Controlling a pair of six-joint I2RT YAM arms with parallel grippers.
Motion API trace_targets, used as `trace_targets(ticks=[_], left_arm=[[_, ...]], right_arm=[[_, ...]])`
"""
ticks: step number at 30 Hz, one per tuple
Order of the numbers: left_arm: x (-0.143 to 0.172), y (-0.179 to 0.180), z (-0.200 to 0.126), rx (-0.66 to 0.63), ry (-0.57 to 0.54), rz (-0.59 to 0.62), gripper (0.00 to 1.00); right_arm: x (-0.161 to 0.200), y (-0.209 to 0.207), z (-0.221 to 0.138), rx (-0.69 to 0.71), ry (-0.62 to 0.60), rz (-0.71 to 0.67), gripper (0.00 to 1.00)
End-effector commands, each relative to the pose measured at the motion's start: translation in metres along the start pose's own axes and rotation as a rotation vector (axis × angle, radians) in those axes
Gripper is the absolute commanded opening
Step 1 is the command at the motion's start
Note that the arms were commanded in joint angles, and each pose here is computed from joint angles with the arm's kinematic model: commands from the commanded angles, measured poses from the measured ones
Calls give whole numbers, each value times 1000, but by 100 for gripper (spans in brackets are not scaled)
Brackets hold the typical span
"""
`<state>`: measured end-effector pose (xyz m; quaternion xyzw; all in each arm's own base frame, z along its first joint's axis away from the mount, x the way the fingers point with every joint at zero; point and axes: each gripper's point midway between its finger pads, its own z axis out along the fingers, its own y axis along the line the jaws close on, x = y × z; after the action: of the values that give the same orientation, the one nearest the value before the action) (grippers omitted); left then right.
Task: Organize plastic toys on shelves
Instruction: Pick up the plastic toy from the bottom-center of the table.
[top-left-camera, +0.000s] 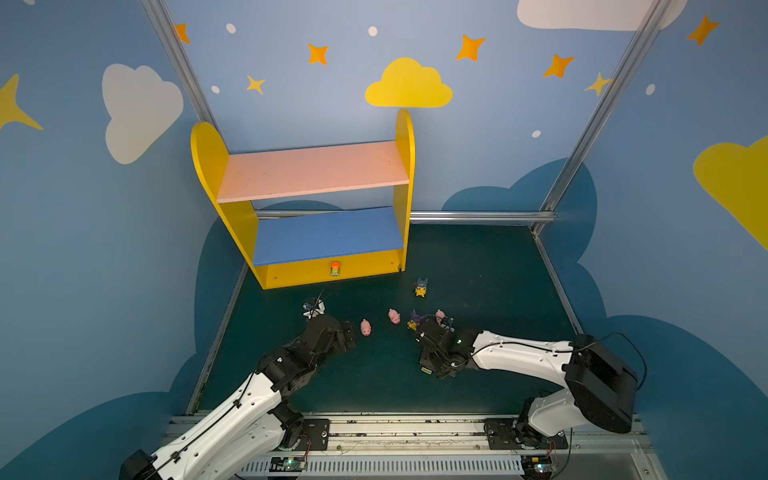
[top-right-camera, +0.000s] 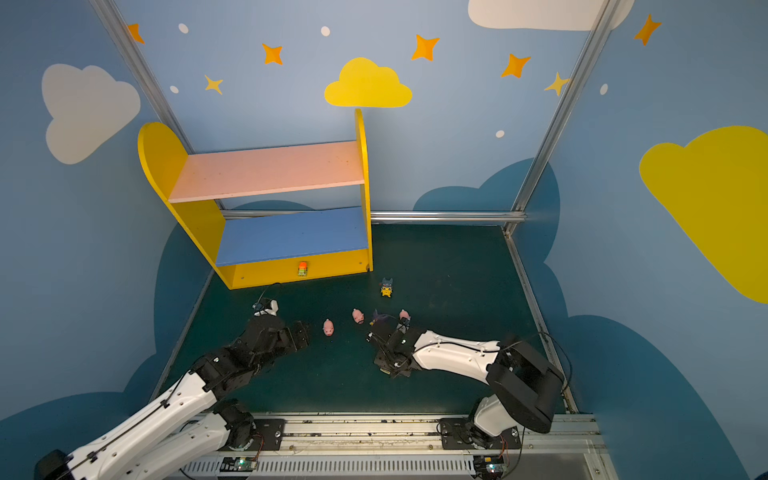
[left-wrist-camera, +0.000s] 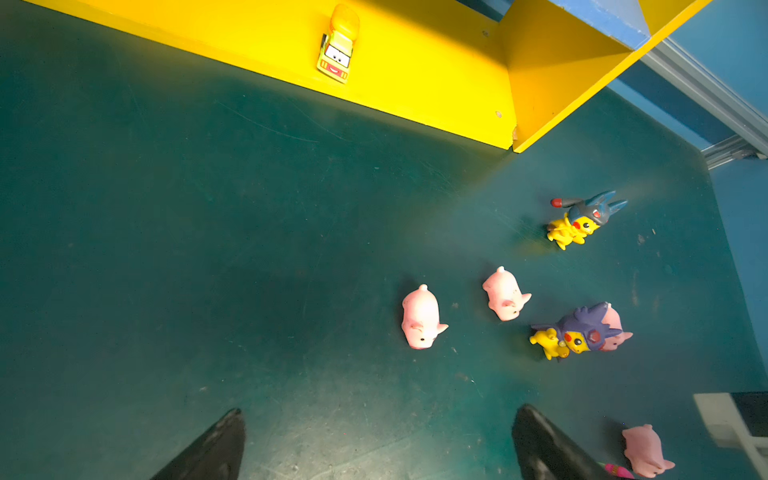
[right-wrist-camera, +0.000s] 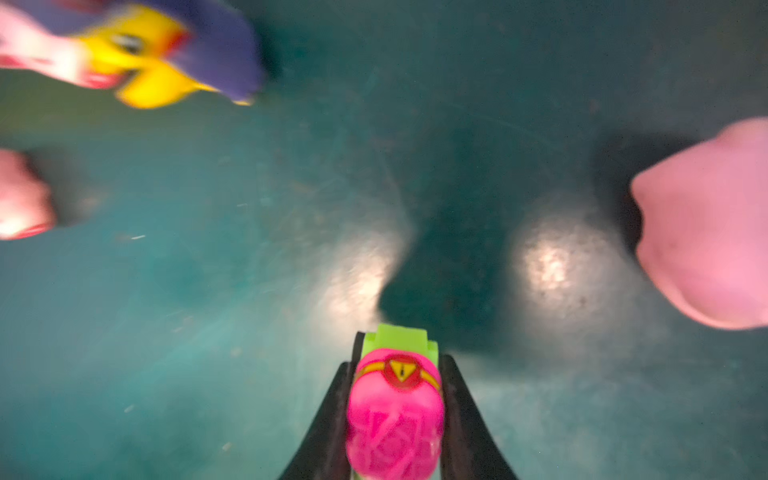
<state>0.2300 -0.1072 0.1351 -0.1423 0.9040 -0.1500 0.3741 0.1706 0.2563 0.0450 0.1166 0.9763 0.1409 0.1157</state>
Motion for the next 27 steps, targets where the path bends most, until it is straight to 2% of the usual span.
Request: trace_targets(ticks=[1,6,11,17,27], left_arm=[[0,8,-3,-31,1,-1,100],[1,16,-6,-54,-7,-23,100],[-4,22,-15,-74,-21,-37,100],[-16,30,-33,-96,-73,-68,100],[-30,38,-55,-122,-114,-106,100]], right_arm=[[-13,29,-25,-96,-36,-30,19],[-29,75,-45,-294,-95,-76,20],[-48,117,-49,-452,-89,-107,20],[-70,159,-31,-583,-28,-122,19],[-127,203,10,-754,-4,-81,19]])
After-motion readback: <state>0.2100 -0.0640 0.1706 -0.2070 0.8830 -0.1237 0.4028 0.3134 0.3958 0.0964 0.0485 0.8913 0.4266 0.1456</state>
